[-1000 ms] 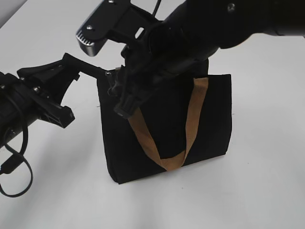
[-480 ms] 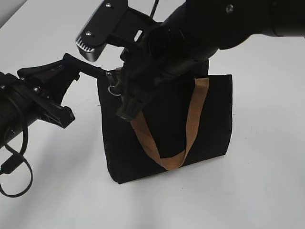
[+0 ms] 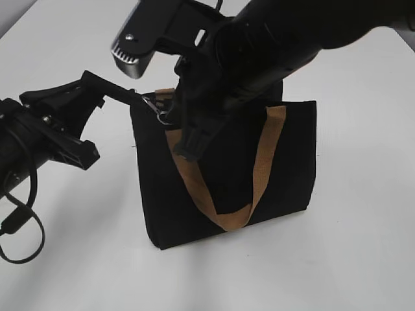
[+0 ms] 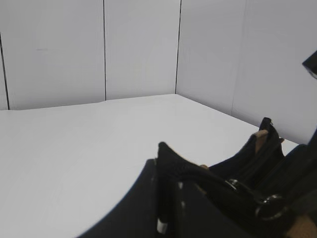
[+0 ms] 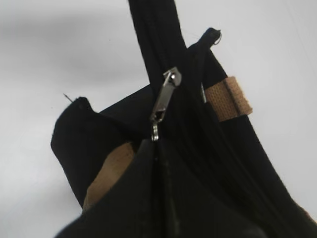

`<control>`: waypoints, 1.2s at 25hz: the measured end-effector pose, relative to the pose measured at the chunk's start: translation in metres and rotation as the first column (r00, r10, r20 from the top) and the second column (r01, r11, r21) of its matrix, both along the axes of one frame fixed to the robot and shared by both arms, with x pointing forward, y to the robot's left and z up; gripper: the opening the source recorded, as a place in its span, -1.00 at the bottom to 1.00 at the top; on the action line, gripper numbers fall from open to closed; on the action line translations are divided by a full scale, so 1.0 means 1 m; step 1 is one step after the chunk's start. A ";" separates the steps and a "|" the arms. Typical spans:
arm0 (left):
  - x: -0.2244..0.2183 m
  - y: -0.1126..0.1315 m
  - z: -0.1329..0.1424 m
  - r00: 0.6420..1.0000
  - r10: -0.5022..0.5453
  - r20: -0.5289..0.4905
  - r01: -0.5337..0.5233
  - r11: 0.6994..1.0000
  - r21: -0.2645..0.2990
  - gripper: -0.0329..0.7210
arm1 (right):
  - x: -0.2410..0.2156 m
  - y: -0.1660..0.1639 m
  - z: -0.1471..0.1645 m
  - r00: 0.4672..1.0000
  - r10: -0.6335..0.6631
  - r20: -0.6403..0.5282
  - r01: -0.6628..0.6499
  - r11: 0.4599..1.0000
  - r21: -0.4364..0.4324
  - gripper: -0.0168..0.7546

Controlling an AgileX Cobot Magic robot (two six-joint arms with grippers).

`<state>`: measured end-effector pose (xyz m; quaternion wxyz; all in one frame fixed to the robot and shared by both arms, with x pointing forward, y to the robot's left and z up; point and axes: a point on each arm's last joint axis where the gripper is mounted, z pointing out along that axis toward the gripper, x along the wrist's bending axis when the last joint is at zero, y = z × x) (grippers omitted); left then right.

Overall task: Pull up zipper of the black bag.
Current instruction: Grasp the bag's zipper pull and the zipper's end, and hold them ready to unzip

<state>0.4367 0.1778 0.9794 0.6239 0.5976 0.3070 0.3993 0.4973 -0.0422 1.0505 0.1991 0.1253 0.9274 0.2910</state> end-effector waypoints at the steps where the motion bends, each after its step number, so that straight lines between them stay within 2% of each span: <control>1: 0.000 0.000 0.000 1.000 0.003 -0.001 -0.003 1.000 -0.001 -0.88 | 0.000 0.000 0.000 1.000 0.002 0.003 -0.002 1.000 -0.005 -0.96; 8: 0.000 0.001 -0.003 0.999 0.006 -0.041 -0.006 1.000 0.018 -0.88 | 0.001 -0.004 0.000 1.000 0.009 0.025 -0.008 0.999 -0.053 -0.96; 14: 0.000 0.000 -0.005 0.998 0.006 -0.063 -0.004 1.000 0.031 -0.88 | 0.009 -0.014 -0.001 0.996 -0.091 0.020 0.092 0.994 -0.058 -0.96; 22: 0.000 0.001 -0.009 0.994 0.019 -0.104 -0.014 0.999 0.047 -0.88 | 0.022 -0.050 0.016 0.979 -0.203 0.032 0.205 0.976 -0.070 -0.96; 26: 0.000 0.001 -0.007 0.996 0.018 -0.088 -0.014 0.999 0.038 -0.88 | 0.018 -0.044 0.021 0.982 -0.183 0.038 0.184 0.983 -0.022 -0.96; 30: -0.001 0.000 -0.001 1.000 -0.003 -0.026 0.003 1.000 0.015 -0.88 | 0.007 -0.015 0.022 0.993 -0.062 0.099 0.057 0.997 0.049 -0.92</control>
